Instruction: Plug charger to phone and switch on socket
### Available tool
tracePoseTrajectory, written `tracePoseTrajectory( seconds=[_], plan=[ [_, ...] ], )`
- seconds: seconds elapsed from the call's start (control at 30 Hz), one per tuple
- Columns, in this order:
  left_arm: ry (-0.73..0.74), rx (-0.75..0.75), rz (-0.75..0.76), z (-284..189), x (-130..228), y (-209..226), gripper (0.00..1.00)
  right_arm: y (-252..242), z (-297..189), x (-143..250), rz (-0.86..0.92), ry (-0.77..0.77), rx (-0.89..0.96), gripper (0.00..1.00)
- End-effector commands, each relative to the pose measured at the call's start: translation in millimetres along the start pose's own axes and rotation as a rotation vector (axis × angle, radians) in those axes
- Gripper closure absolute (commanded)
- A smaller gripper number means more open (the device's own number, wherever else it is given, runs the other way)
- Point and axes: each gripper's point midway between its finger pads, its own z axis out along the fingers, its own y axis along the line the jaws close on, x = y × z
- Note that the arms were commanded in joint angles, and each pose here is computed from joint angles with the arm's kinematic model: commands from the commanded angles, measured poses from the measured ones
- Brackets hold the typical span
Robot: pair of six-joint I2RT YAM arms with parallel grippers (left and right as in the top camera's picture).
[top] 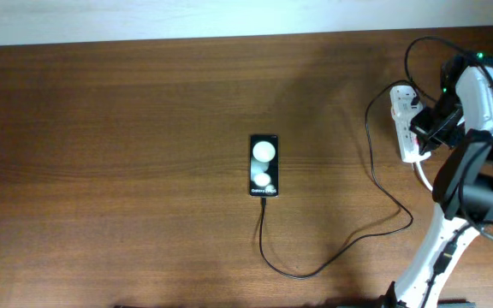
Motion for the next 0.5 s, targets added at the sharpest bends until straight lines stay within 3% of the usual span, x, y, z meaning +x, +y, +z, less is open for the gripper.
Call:
tracePoseTrajectory(
  seconds=[0.0, 0.47],
  plan=[
    [-0.01, -0.01, -0.003, -1.8, -0.4, 2.0, 0.01, -16.2, -46.3, 12.0, -0.032, -0.082, -0.011, 0.96],
    [-0.01, -0.009, -0.003, -1.8, -0.4, 1.9, 0.01, -61.8, -89.4, 92.0, -0.101, -0.078, -0.023, 0.96]
  ],
)
